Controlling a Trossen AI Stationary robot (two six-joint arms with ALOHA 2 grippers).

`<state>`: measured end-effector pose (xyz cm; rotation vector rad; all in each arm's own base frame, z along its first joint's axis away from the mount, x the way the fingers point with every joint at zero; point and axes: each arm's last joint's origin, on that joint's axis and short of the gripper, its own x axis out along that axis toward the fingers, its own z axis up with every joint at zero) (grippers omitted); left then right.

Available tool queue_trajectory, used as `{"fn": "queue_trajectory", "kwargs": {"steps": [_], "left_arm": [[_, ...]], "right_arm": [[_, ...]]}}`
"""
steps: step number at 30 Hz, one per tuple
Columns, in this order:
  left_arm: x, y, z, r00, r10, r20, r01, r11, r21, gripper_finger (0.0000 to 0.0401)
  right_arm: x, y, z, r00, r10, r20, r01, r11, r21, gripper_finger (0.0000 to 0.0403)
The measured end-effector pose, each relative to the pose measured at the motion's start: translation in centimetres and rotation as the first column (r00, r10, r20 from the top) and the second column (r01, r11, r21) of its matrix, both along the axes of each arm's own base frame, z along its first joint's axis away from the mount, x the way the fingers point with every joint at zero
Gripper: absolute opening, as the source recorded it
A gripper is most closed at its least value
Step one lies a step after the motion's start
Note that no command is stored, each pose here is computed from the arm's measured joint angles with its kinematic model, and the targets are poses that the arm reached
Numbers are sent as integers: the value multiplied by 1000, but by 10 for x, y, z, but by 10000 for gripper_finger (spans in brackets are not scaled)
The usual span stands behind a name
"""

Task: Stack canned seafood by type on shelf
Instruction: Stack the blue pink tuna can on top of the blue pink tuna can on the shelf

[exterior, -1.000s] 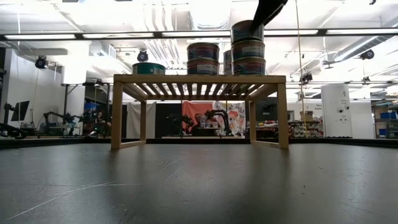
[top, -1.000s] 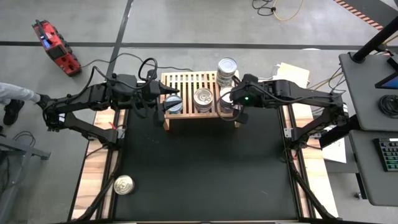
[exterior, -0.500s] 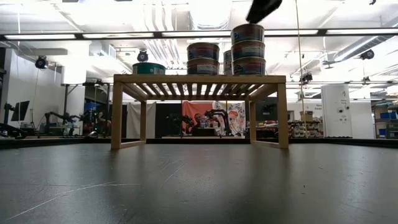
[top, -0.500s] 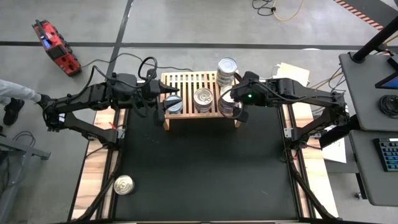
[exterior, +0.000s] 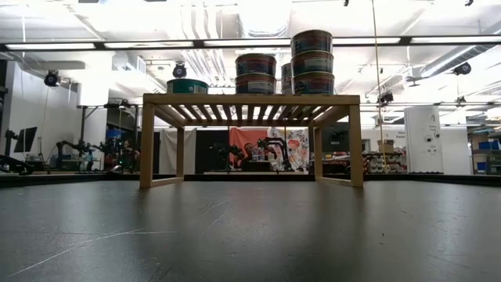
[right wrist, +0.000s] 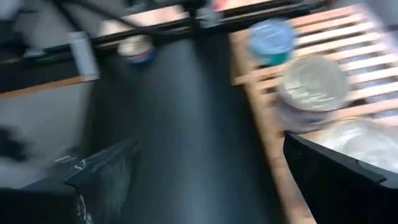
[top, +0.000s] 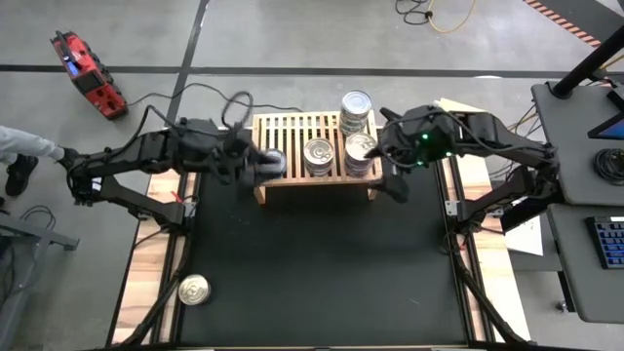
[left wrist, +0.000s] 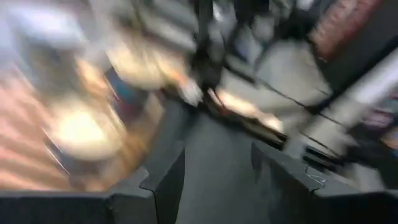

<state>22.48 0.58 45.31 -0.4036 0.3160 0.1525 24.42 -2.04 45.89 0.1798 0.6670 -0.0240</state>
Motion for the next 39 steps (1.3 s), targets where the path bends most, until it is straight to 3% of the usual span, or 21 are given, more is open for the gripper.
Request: {"fn": "queue_trajectory", "kwargs": {"steps": [2,5,9,18,22,27,33,39], "left_arm": [[-4,-8,-9,993,-68,-97,49,981,-188,168],[-14,-27,-25,949,-149,-279,21,910,-414,168],[-22,-55,-40,870,-183,-458,-93,851,-517,168],[-18,-101,-60,776,-147,-614,-261,810,-525,168],[-12,-113,-74,715,-133,-687,-305,824,-478,168],[-3,-119,-89,639,-99,-763,-345,849,-400,168],[7,-123,-96,643,-46,-764,-359,863,-354,168],[10,-122,-98,672,10,-741,-357,880,-312,168]], "right_arm": [[-3,5,-1,998,69,-3,-68,994,84,384],[-6,16,-6,986,167,-22,-159,967,202,384],[-7,33,-14,973,224,-63,-198,940,277,384],[-3,51,-39,946,279,-166,-217,925,313,384],[-7,50,-46,942,279,-187,-214,928,306,384],[-14,44,-64,955,182,-235,-162,982,101,384],[-14,43,-98,969,192,-154,-184,981,61,384],[-11,33,-151,990,41,-133,-49,997,-60,346]]}}
